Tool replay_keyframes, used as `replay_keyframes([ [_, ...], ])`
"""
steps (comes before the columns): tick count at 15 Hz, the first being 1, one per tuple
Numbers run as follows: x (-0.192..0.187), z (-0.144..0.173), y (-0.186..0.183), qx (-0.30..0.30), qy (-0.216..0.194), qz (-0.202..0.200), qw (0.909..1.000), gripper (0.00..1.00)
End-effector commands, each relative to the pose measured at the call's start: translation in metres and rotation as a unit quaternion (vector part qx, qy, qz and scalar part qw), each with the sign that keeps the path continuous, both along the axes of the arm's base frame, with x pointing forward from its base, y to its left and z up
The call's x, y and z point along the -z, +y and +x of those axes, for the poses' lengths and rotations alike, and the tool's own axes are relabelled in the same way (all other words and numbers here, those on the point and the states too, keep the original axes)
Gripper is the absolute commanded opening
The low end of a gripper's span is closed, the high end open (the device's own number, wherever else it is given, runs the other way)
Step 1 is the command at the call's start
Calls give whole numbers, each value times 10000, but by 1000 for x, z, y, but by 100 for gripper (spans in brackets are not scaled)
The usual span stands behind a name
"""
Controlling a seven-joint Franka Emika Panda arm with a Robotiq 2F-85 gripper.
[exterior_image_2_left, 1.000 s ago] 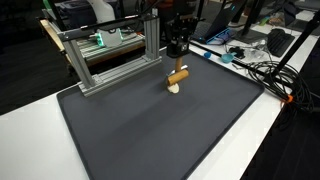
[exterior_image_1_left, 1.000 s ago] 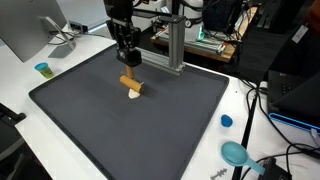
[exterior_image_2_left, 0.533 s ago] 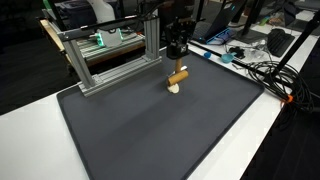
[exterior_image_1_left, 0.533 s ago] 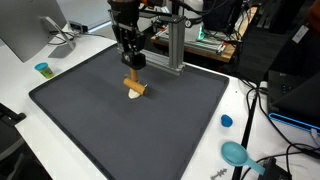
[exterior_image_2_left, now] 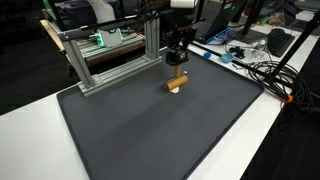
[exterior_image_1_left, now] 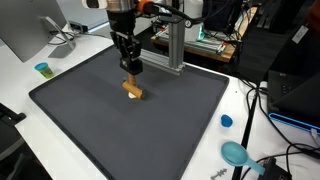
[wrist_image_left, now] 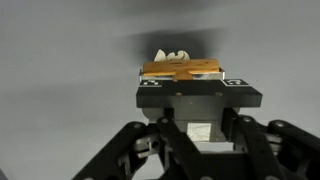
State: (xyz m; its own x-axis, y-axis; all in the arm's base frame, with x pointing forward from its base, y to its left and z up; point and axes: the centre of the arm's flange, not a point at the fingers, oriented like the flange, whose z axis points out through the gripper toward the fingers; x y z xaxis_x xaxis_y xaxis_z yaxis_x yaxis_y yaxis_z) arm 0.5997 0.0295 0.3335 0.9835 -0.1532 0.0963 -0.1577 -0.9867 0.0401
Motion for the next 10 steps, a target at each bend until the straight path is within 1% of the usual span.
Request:
replay_keyframes([
  [1, 10, 19, -5, 148, 373, -59, 9992, 21],
  [5, 18, 30, -5, 153, 741, -71, 9971, 21],
  [6, 20, 33, -5, 159, 772, -65, 9969, 21],
  [8, 26, 43, -6, 216, 709, -56, 9972, 21],
  [10, 31, 49, -6, 241, 973, -42, 9949, 21],
])
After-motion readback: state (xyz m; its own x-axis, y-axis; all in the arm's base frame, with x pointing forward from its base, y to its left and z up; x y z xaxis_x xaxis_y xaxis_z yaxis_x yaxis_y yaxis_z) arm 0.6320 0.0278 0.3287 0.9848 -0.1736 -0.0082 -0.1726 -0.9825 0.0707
